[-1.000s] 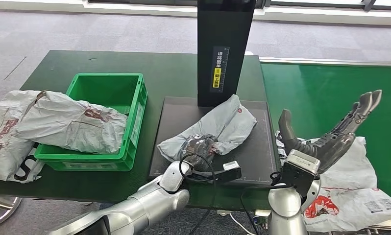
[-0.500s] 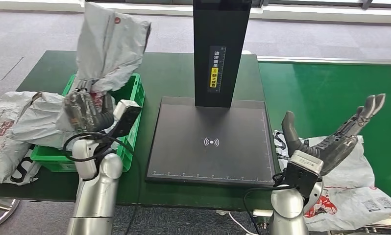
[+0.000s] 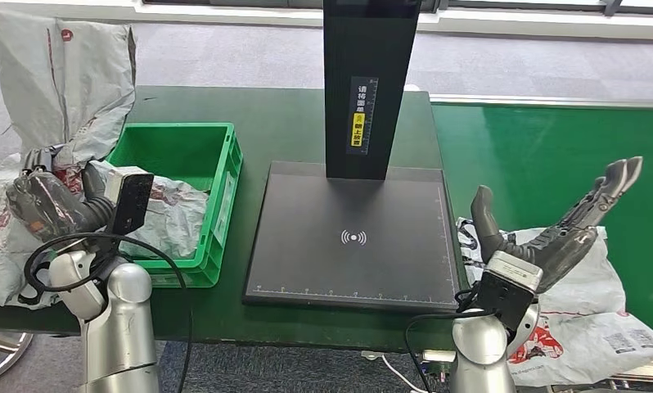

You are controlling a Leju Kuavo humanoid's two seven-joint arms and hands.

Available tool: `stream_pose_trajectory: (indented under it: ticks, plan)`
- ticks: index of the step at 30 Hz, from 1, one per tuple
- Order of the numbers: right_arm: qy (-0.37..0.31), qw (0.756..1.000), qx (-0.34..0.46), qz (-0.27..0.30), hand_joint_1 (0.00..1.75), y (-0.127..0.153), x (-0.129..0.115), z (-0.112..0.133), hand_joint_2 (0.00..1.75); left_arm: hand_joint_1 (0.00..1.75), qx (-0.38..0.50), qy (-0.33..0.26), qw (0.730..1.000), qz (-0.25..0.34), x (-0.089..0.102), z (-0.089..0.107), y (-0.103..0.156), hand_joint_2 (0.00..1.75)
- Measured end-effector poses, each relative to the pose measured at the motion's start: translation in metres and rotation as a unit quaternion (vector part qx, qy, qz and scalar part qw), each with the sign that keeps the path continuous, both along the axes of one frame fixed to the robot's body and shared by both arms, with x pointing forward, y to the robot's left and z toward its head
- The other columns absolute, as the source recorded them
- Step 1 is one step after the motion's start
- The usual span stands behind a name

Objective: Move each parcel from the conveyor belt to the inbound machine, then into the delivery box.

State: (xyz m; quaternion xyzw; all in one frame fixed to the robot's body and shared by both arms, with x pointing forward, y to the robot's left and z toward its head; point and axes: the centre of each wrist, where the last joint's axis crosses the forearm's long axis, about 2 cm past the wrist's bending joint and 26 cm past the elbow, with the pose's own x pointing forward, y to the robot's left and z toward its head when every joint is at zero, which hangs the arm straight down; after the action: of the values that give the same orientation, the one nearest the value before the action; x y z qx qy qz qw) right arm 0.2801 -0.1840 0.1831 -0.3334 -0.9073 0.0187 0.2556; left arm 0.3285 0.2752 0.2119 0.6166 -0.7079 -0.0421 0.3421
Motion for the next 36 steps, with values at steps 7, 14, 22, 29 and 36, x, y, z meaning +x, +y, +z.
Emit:
stream_pose_trajectory:
  ticks: [7, 14, 22, 29, 36]
  plan:
    - [0.0, 1.0, 0.002, 0.001, 0.0, 0.0, 0.0, 0.0, 1.75, 1.75, -0.001, 0.013, 1.0, 0.007, 0.001, -0.006, 0.005, 1.75]
    - [-0.001, 1.0, 0.002, 0.002, 0.0, 0.001, 0.0, 0.0, 1.75, 1.75, 0.001, 0.045, 0.999, 0.009, 0.009, -0.014, -0.001, 1.75]
    - [0.003, 1.0, 0.007, 0.006, 0.0, 0.002, 0.0, -0.001, 1.75, 1.75, 0.012, 0.106, 0.994, -0.007, 0.023, -0.036, -0.009, 1.75]
    - [0.006, 1.0, 0.007, 0.008, 0.0, 0.003, 0.001, -0.003, 1.75, 1.75, 0.0, 0.131, 0.991, -0.011, 0.027, -0.048, -0.008, 1.75]
    - [0.007, 1.0, 0.006, 0.009, 0.0, 0.003, 0.001, -0.003, 1.75, 1.75, -0.002, 0.138, 0.99, -0.016, 0.028, -0.052, -0.01, 1.75]
